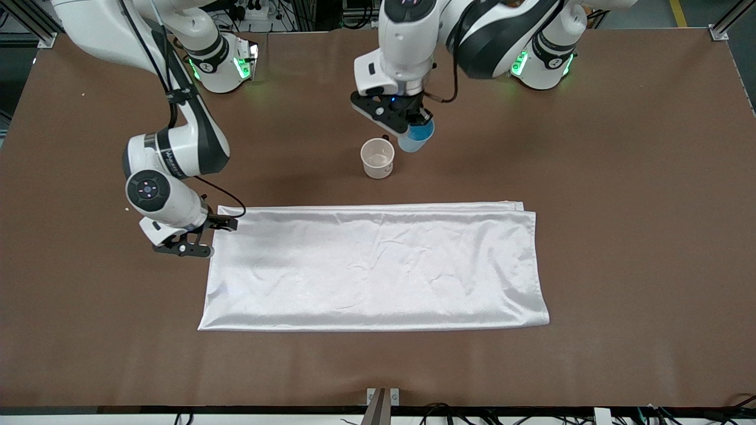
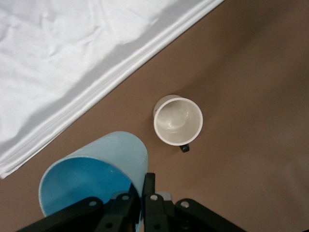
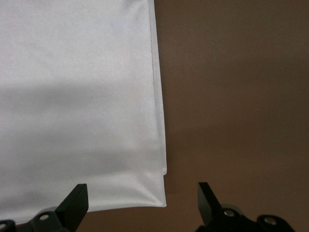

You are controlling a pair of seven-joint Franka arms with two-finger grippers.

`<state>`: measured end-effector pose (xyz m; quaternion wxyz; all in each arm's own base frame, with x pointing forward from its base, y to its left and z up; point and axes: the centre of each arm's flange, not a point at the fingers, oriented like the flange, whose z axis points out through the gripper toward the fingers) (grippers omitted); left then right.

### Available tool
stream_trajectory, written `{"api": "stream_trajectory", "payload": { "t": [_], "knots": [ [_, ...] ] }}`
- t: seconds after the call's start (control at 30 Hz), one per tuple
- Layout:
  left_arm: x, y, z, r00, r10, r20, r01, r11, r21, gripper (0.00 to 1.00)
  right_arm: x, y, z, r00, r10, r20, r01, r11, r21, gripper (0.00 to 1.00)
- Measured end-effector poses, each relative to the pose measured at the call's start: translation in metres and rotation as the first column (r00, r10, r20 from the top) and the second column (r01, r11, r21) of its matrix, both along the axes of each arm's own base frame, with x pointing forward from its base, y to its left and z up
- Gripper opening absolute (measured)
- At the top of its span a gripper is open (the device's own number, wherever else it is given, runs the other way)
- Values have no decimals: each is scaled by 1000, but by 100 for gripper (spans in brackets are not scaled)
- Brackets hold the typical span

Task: Place blue cup into white mug on table

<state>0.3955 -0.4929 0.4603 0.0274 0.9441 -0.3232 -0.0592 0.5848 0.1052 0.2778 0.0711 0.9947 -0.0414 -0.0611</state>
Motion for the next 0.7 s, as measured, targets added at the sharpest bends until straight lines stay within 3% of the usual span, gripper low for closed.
{"api": "stream_trajectory", "payload": {
  "t": [0.17,0.43,0.7],
  "knots": [
    [-1,-18,-33,999,-39,-1,39,999,-5,5,-15,3,-4,1000,12,-15,-12,1000,2,100],
    [-12,-44,-73,992,-121,29,121,993,-9,5,-44,-28,-13,998,53,32,-54,998,34,100],
    [-30,-67,-114,987,-151,63,149,988,27,5,-69,-57,-15,997,67,23,-68,997,45,100]
  ]
}}
